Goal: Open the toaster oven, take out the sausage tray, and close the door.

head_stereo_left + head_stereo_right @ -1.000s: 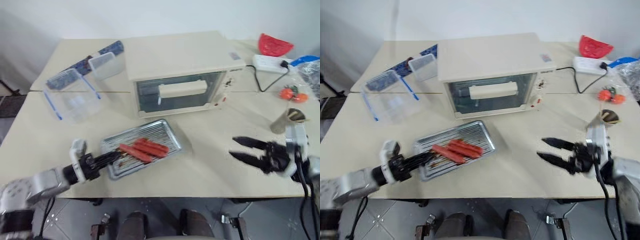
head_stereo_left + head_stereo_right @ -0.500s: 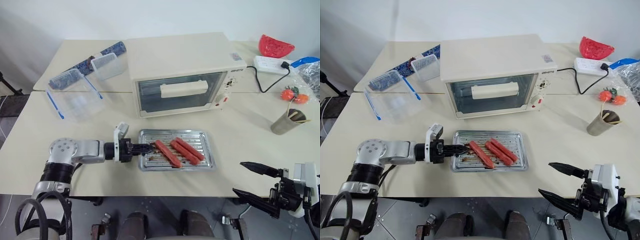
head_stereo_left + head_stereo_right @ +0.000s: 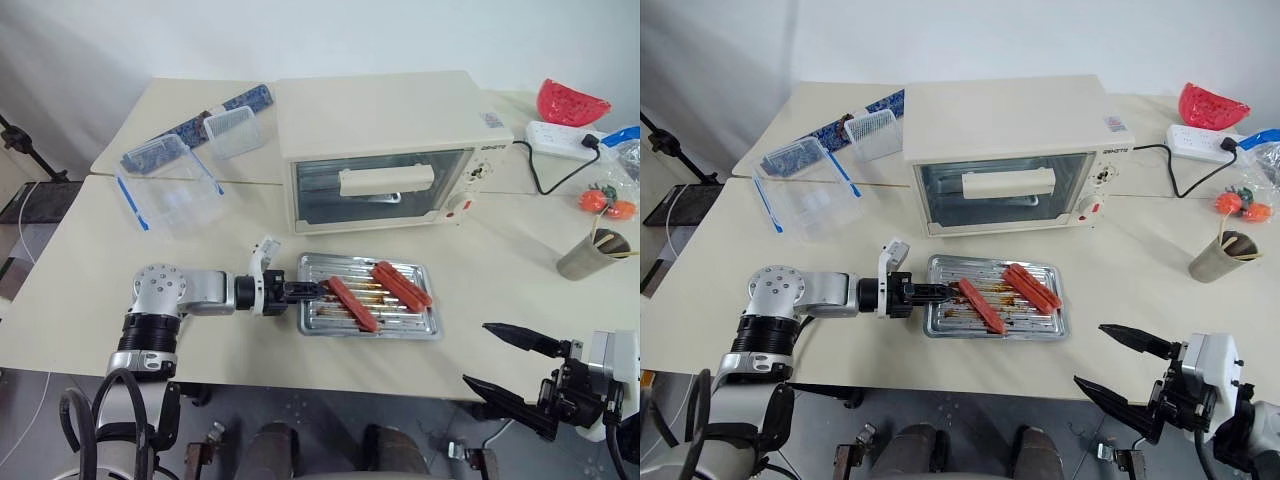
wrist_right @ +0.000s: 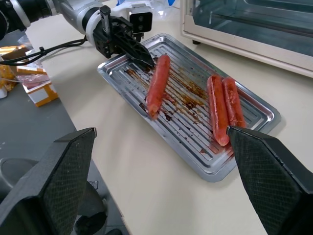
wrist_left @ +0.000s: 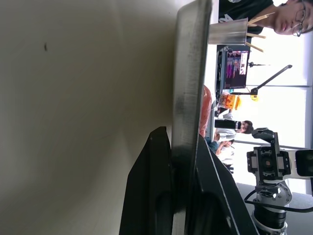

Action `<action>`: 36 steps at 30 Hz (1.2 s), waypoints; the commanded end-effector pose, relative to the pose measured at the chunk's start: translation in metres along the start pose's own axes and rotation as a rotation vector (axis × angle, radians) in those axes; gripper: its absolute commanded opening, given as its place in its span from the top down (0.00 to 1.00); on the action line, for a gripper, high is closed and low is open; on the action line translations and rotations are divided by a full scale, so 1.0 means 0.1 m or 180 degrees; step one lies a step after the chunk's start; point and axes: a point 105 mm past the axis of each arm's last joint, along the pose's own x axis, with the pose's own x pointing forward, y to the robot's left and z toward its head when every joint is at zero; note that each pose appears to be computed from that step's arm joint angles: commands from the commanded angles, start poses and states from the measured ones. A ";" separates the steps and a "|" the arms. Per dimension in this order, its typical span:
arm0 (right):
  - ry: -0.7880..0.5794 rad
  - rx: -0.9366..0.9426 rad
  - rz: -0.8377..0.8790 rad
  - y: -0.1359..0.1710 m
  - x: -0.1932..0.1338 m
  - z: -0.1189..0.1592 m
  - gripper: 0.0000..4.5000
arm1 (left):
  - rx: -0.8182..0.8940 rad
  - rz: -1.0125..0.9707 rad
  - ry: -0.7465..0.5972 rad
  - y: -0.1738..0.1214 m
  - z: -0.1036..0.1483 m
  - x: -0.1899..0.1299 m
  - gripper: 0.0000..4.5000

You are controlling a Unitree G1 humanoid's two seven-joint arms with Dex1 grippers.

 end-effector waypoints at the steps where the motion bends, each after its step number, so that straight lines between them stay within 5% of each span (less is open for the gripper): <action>1: -0.0074 -0.0105 0.0013 0.01 0.01 0.07 0.01 | 0.0051 0.0107 0.0137 0.03 -0.11 0.03 1.00; 4: -0.0091 -0.0116 0.0017 -0.02 0.03 0.08 0.01 | 0.0111 0.0175 0.0074 0.04 -0.08 0.01 1.00; 11: -0.0103 -0.0135 0.0049 -0.06 0.07 0.07 0.00 | 0.0290 0.0262 -0.0009 0.04 -0.08 -0.04 0.56; 20: -0.0053 -0.0163 0.0171 -0.09 0.10 0.03 0.00 | 0.1345 0.0169 -0.0486 -0.10 0.03 -0.66 0.02; 25: -0.0112 -0.0458 0.0040 -0.24 0.12 0.02 0.00 | 0.2454 -0.0010 -0.0920 -0.11 0.06 -1.24 0.01; 28: -0.0165 -0.0565 0.0211 -0.26 0.16 0.01 0.00 | 0.3092 0.0409 -0.0889 0.10 -0.05 -1.62 0.01; 36: -0.0192 -0.0801 0.0576 -0.39 0.24 0.05 0.00 | 0.4417 0.0914 -0.0746 0.18 -0.26 -1.99 0.01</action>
